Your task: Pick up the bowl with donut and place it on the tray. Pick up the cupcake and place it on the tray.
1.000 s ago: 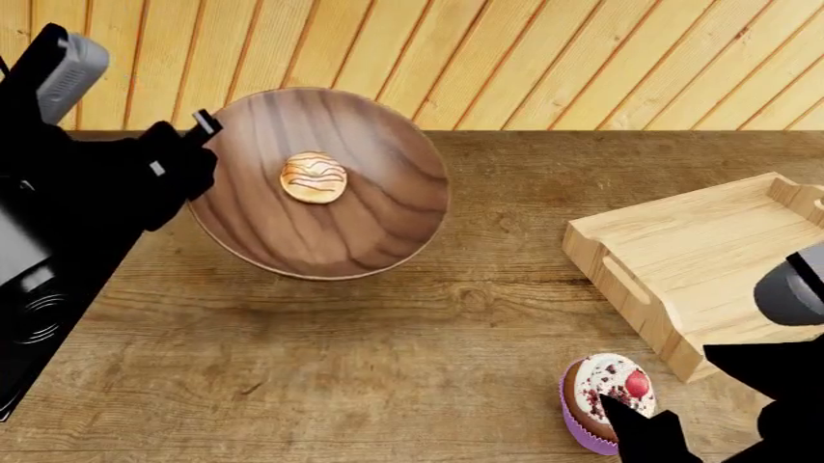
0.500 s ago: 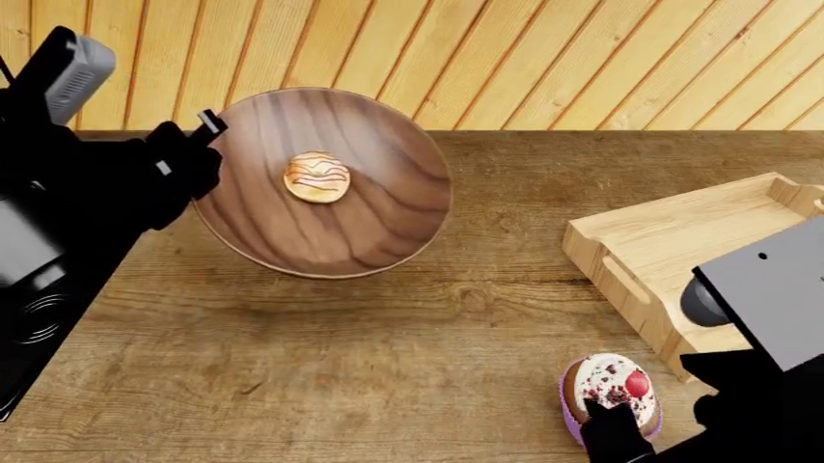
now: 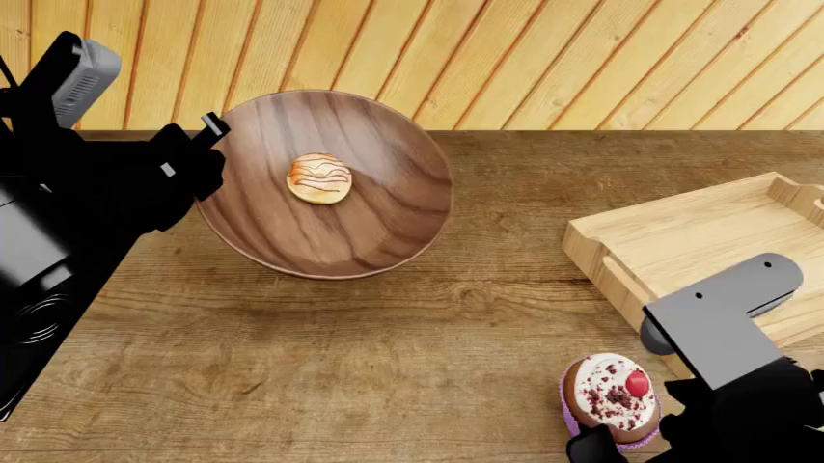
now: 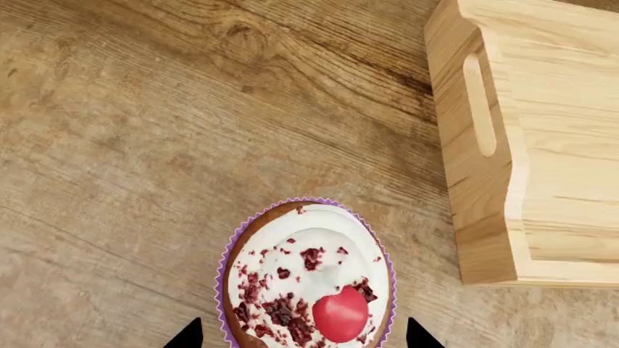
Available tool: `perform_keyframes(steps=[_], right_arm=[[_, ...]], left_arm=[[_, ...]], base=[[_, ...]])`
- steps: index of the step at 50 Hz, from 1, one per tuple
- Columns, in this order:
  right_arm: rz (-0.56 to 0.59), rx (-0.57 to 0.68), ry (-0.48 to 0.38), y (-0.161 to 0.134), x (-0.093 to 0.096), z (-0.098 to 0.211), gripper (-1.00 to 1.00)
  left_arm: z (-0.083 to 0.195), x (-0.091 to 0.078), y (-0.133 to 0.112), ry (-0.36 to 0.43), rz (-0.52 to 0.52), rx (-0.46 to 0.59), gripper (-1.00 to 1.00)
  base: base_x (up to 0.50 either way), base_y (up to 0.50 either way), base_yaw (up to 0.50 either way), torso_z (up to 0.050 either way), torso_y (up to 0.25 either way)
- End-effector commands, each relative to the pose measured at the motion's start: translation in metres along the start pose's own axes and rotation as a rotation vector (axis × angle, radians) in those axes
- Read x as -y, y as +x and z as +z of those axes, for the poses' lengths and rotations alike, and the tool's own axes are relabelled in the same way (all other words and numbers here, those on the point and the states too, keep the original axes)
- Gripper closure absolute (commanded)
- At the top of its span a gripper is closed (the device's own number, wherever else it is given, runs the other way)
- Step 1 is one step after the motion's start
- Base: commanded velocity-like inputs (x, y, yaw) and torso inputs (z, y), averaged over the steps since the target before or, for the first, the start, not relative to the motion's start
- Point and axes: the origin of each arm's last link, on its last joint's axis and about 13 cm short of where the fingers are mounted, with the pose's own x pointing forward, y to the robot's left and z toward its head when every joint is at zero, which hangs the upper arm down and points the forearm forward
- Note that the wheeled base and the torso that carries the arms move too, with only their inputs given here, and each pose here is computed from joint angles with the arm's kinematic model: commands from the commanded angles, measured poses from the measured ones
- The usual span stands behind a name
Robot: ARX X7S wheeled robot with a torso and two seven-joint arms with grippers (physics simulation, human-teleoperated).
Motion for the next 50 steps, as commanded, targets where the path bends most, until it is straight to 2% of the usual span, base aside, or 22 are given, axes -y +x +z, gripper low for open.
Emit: perform_keyframes(steps=[1, 13, 24, 25, 37, 50], right_arm=[[0.006, -0.02, -0.011, 0.009, -0.001, -0.004, -1.0], [-0.015, -0.073, 0.004, 0.022, 0.006, -0.011, -1.0], [-0.016, -0.06, -0.007, 0.03, 0.005, -0.006, -1.0], [-0.017, -0.054, -0.011, 0.03, 0.005, -0.005, 1.0], [0.007, 0.003, -0.087, 0.02, 0.003, -0.005, 1.0], [-0.012, 0.052, -0.097, 0.005, 0.005, -0.002, 1.0]], left_arm=[[0.005, 0.001, -0.002, -0.015, -0.017, 0.027, 1.0], [0.004, 0.002, -0.002, -0.011, -0.022, 0.03, 1.0], [0.004, 0.002, 0.0, -0.008, -0.028, 0.027, 1.0], [0.004, 0.002, 0.0, -0.008, -0.029, 0.027, 1.0], [0.005, 0.003, -0.002, -0.008, -0.033, 0.028, 1.0], [0.007, 0.007, -0.005, -0.006, -0.038, 0.03, 1.0]], base=[[0.0, 0.0, 0.0, 0.0, 0.0], [0.0, 0.0, 0.0, 0.0, 0.001], [0.0, 0.0, 0.0, 0.0, 0.001], [0.0, 0.0, 0.0, 0.0, 0.0], [0.0, 0.0, 0.0, 0.0, 0.0], [0.0, 0.0, 0.0, 0.0, 0.001]])
